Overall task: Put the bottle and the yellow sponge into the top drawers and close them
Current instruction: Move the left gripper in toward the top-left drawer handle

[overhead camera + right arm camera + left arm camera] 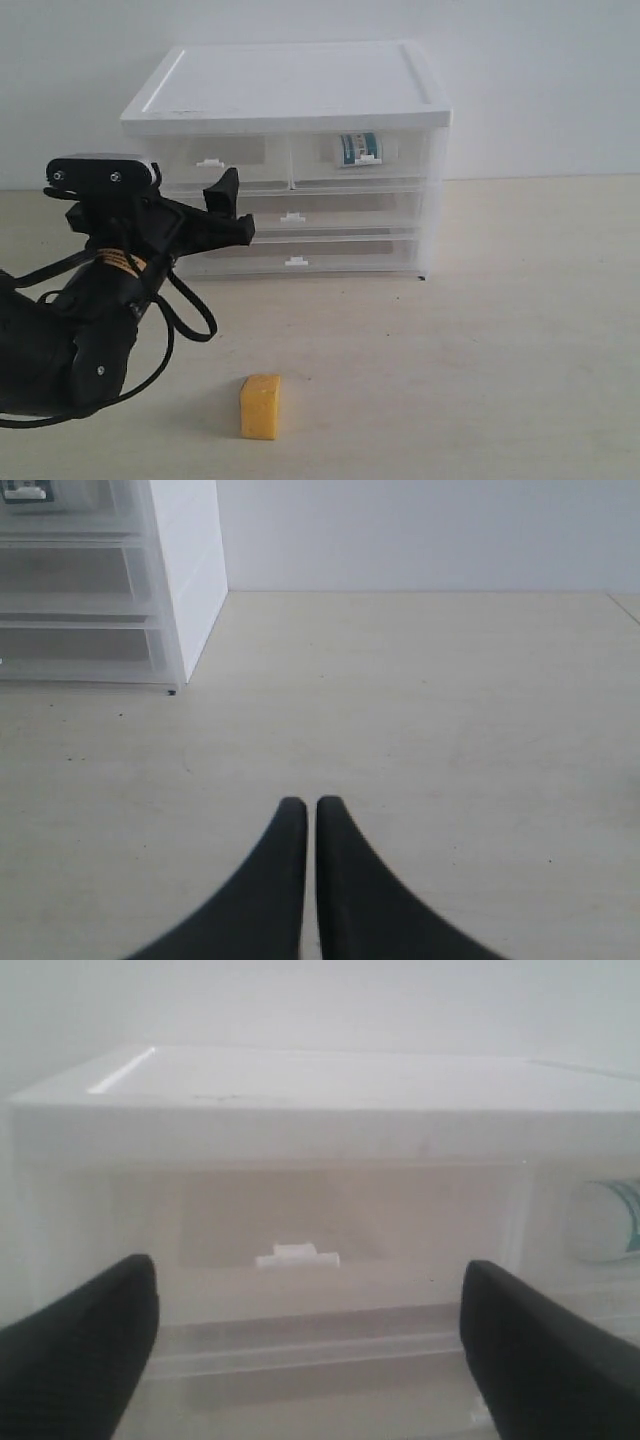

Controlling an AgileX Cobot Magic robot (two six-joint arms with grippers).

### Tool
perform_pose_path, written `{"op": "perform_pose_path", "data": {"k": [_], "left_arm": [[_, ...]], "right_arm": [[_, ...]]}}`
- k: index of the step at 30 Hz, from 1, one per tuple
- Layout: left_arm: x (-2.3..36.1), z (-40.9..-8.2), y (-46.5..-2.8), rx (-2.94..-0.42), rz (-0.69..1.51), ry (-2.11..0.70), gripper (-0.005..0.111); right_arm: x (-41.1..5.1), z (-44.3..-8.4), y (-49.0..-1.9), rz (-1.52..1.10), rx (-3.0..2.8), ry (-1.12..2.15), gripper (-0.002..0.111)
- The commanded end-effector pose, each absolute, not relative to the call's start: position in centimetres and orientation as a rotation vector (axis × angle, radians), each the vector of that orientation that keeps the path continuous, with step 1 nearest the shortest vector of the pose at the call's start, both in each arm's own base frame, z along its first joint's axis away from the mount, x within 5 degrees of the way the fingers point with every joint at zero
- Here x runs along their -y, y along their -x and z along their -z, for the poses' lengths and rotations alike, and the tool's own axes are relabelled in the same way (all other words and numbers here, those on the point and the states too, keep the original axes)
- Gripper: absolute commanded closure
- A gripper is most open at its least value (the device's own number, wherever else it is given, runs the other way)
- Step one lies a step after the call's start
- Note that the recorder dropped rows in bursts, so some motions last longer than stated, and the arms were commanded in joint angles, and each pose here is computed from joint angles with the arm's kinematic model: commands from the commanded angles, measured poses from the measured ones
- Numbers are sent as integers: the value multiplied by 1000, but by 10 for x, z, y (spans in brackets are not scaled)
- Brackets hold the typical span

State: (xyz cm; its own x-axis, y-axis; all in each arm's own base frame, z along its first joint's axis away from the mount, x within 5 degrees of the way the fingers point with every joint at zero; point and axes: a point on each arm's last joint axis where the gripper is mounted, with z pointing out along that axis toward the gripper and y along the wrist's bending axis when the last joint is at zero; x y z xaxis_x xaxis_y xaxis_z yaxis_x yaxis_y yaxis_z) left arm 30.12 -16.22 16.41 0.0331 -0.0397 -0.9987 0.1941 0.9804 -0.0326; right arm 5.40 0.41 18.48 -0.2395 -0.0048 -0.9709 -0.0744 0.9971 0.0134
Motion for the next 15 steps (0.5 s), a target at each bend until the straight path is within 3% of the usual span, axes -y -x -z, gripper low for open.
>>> {"op": "perform_pose_path", "data": {"k": [1,15], "left_arm": [[167,-163,-308,-1509,184,-97,32],[172,-157,-322,-1509,141,-68,32]], "right_arm": [[-4,-184,-54,-61,-1805,56,107],[-4,-184,-54,-61,-1805,56,107]]}}
